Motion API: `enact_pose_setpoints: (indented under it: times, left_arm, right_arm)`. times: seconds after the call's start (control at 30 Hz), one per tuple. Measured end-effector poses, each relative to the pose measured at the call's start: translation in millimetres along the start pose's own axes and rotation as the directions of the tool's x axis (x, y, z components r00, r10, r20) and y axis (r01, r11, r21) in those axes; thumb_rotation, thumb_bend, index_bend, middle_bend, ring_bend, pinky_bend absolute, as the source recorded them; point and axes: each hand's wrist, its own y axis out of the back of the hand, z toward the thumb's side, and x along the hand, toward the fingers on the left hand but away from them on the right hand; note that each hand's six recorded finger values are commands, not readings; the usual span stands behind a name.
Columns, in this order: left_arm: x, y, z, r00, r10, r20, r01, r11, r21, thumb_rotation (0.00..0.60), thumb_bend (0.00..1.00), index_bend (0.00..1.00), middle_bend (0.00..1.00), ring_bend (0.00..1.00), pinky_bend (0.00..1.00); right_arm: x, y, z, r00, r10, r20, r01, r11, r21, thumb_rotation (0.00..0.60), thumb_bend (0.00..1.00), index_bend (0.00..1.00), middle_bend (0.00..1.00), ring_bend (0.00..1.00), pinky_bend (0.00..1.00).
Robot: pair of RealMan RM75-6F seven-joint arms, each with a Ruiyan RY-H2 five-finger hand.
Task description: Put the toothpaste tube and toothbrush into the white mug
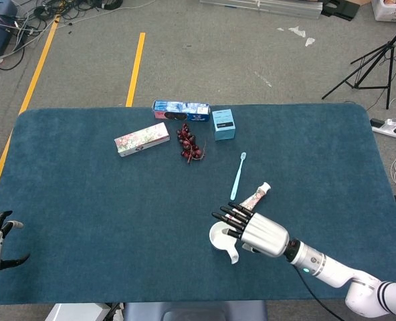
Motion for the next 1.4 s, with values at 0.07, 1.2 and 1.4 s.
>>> enact_pose_setpoints:
  times: [0.07,1.2,1.4]
  left_arm:
    - [0,0,0,1.000,0.001,0.000,-0.001,1.000,0.000,0.600,0.07,0.32,0.15,0.10,0.07]
    - [-2,2,1,1.000,0.002,0.007,-0.002,1.000,-0.012,0.600,0.07,0.32,0.15,0.09,0.07]
    - [-2,2,1,1.000,0.001,0.008,-0.001,1.000,-0.013,0.600,0.07,0.32,0.15,0.10,0.07]
  right_arm:
    - [1,11,-5,1.000,-0.022,0.016,0.022,1.000,0.014,0.600,0.11,0.36,0.00,0.00,0.12]
    - [-29,-54,-136,0.869,0.317,0.380,-0.349,0.937,0.017,0.600,0.11,0.28,0.00,0.00,0.11]
    - [-29,-68,-138,0.852,0.358,0.382,-0.392,0.920,0.015,0.600,0.11,0.28,0.00,0.00,0.11]
